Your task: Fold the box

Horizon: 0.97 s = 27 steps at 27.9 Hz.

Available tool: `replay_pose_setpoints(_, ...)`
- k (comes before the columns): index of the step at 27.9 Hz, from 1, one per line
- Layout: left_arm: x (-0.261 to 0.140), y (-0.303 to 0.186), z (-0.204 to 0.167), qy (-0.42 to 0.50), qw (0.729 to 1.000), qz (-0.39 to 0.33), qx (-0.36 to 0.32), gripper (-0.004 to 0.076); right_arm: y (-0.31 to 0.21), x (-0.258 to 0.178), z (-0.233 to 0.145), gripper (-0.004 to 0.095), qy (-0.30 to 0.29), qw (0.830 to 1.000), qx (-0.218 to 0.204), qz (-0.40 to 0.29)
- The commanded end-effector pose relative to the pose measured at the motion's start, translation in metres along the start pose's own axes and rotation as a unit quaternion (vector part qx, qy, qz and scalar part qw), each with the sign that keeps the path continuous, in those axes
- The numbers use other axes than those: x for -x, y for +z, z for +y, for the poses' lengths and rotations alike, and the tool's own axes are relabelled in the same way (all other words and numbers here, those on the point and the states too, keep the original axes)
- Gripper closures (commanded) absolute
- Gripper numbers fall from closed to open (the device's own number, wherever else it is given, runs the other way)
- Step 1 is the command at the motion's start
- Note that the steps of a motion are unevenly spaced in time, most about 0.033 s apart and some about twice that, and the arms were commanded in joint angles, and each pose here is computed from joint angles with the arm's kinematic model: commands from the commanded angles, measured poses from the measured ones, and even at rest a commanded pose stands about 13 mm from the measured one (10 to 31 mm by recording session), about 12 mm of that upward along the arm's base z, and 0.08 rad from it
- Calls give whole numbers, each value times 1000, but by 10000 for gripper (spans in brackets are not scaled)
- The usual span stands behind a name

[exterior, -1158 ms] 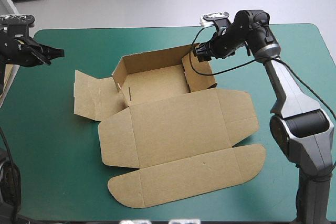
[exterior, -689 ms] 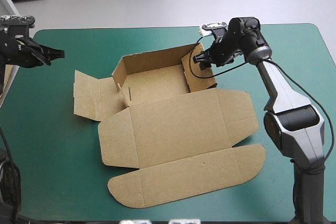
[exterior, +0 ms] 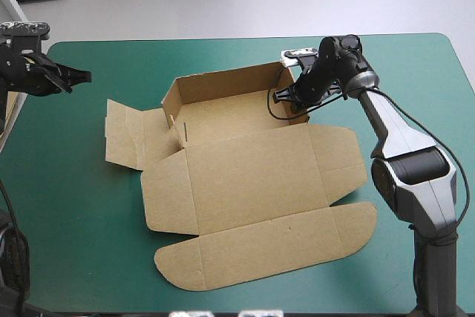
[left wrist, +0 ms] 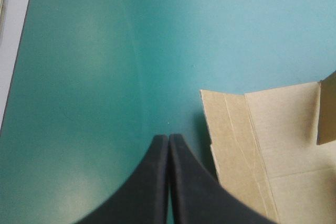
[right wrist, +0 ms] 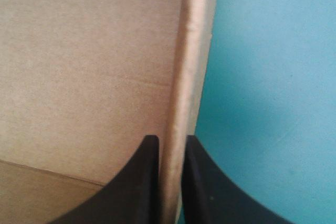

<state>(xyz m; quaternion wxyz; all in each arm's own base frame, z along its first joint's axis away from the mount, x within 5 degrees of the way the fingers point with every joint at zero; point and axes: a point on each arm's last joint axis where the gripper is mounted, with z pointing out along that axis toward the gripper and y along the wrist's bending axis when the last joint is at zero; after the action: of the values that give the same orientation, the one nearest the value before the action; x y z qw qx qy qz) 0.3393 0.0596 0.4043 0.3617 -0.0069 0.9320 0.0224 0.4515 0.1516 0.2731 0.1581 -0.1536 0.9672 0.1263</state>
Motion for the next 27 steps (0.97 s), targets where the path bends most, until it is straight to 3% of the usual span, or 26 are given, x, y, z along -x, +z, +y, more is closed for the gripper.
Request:
replay_pose_setpoints(1,11,-27,-1,-2,998,-61,5,732,-36,3,7,906,-16,999,1,-38)
replay_pose_setpoints(11,10,-22,-1,-6,999,-52,-2,732,-47,2,1,908,-24,998,-12,-48)
replay_pose_setpoints(14,9,-12,-1,-25,998,-39,-33,732,-62,2,-7,908,-15,998,-15,-63)
replay_pose_setpoints(21,5,24,21,-73,993,-16,-86,732,-132,-6,-32,908,18,989,33,-143)
replay_pose_setpoints(27,2,37,39,-111,984,-19,-137,732,-191,-19,-38,908,18,971,93,-220)
